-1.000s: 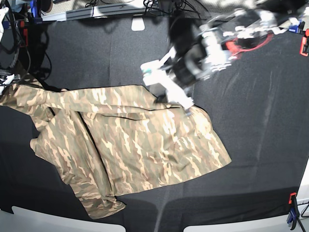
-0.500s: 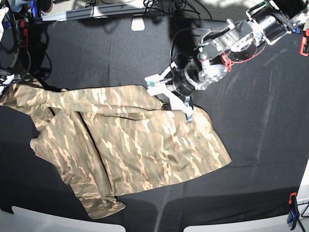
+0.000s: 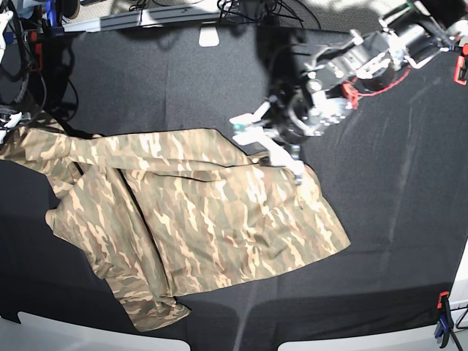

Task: Layout the t-shirt on the table in an organized manner, then fold the t-shirt properly
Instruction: 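Pull the grasped shirt edge away from the right arm with the left gripper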

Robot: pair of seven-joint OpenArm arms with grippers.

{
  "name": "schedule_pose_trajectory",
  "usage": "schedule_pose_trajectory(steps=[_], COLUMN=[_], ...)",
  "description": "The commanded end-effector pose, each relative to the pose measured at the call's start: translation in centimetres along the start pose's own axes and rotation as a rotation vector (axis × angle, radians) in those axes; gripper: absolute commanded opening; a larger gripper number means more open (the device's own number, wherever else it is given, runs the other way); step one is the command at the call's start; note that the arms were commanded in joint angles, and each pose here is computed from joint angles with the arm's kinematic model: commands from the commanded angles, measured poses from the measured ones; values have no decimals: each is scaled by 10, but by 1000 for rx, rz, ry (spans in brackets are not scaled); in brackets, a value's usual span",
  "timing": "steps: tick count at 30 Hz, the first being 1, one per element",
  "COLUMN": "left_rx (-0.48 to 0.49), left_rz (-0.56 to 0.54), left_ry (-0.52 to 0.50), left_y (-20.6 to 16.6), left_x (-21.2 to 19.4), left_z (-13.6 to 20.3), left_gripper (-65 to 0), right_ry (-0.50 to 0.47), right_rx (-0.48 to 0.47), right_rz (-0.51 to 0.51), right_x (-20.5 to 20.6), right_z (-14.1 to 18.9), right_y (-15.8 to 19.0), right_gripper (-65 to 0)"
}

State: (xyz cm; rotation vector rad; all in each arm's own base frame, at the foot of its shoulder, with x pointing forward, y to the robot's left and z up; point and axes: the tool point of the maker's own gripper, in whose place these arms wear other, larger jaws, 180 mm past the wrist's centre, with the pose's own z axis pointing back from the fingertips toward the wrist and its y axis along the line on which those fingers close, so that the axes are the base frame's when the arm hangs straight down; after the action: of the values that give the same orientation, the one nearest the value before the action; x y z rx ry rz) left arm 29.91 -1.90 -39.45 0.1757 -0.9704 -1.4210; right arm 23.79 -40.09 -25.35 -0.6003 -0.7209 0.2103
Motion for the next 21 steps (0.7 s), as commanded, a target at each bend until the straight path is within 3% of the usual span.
schedule_pose_trajectory(steps=[1, 4, 6, 10, 15, 21], left_rx=[40, 26, 15, 14, 9, -14], left_rz=[-2, 20, 40, 45, 43, 44], left_ry=[-26, -42, -53, -82, -61, -17], left_y=[15, 12, 10, 10, 8, -1], left_x=[7, 10, 12, 18, 12, -6], left_z=[1, 1, 1, 1, -1, -8], left_gripper=[-487, -561, -573, -571, -496, -493], right_ry=[-34, -33, -33, -33, -33, -33], right_rx=[-37, -37, -37, -37, -37, -37], right_rz=[20, 19, 20, 20, 19, 20], right_x=[12, 12, 12, 12, 11, 12], right_z=[4, 4, 4, 4, 4, 4], right_y=[-12, -12, -12, -12, -12, -12], right_gripper=[-650, -650, -650, -650, -650, -650])
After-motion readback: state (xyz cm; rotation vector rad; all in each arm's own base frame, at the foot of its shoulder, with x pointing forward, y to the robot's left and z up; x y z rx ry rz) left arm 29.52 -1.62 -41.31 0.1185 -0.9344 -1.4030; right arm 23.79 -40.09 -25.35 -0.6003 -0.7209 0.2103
